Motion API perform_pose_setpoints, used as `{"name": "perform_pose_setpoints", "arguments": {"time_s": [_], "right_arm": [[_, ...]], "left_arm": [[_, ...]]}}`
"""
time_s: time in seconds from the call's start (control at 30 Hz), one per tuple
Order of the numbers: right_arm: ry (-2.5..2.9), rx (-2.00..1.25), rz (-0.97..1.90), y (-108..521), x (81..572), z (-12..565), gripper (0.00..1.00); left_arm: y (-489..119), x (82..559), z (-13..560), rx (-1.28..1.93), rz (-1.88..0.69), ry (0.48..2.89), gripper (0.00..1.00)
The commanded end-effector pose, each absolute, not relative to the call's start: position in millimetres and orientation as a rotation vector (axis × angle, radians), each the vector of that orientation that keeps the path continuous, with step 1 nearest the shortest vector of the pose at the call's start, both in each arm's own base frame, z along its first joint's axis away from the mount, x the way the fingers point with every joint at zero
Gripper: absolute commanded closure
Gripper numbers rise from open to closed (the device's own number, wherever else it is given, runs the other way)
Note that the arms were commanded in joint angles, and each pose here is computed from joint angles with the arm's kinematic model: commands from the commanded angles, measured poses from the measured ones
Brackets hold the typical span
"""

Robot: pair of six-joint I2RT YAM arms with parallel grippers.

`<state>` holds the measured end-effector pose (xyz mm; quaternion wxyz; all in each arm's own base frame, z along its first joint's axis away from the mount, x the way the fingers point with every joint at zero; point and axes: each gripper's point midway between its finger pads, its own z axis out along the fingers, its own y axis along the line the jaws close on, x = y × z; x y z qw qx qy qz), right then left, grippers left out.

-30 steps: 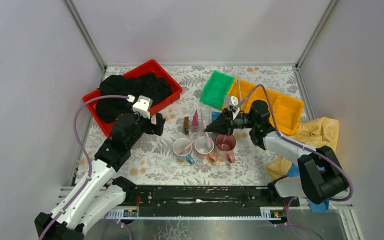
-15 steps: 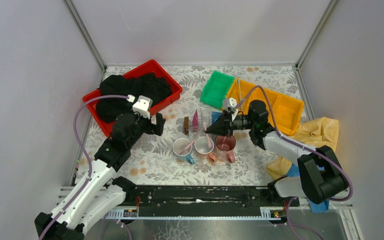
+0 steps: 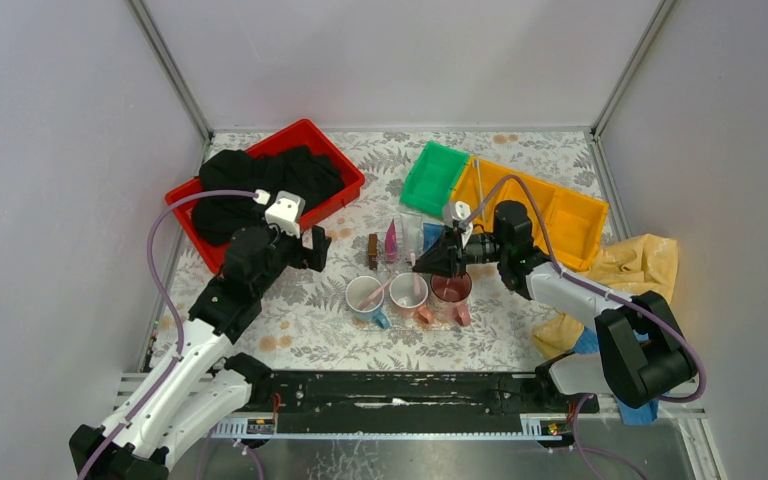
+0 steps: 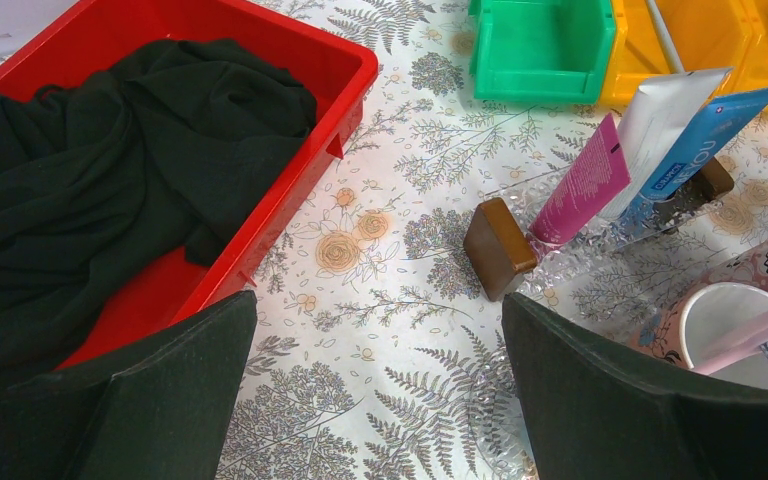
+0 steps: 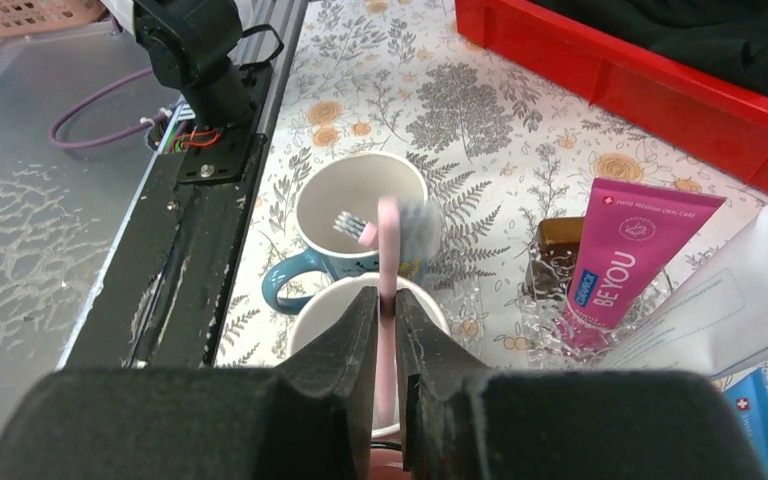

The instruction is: Prepare toiletry sets of a toothbrush and toothpaste on the tray

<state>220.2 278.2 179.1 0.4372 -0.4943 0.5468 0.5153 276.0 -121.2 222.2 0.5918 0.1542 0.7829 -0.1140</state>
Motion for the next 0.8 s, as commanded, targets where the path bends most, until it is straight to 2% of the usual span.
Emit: {"name": "perform_pose_setpoints", "arguments": {"time_s": [0.0,0.2,0.43,0.77], "right_arm": [[1.307,-1.275,1.233,281.5,224.4,189.8,0.79],[1.332,-1.293,1.241,279.0,224.9,198.6,0.59],[1.362,-1.252,1.305,257.6,231.0,229.9,0.52],[1.526,-0.956,1.166,195.3,286.5,268.0,0.39]], "left_arm": [[-121.4,280.2,233.0,0.36,-0.265,1.765,0.0],[-121.3,279.6,234.6,0.36,-0.267,1.76,0.0],[-121.3,279.4,235.7,0.359,-0.268,1.756,0.0],[-123.8,277.8,238.4,0.364,-0.286,1.748,0.0]]}}
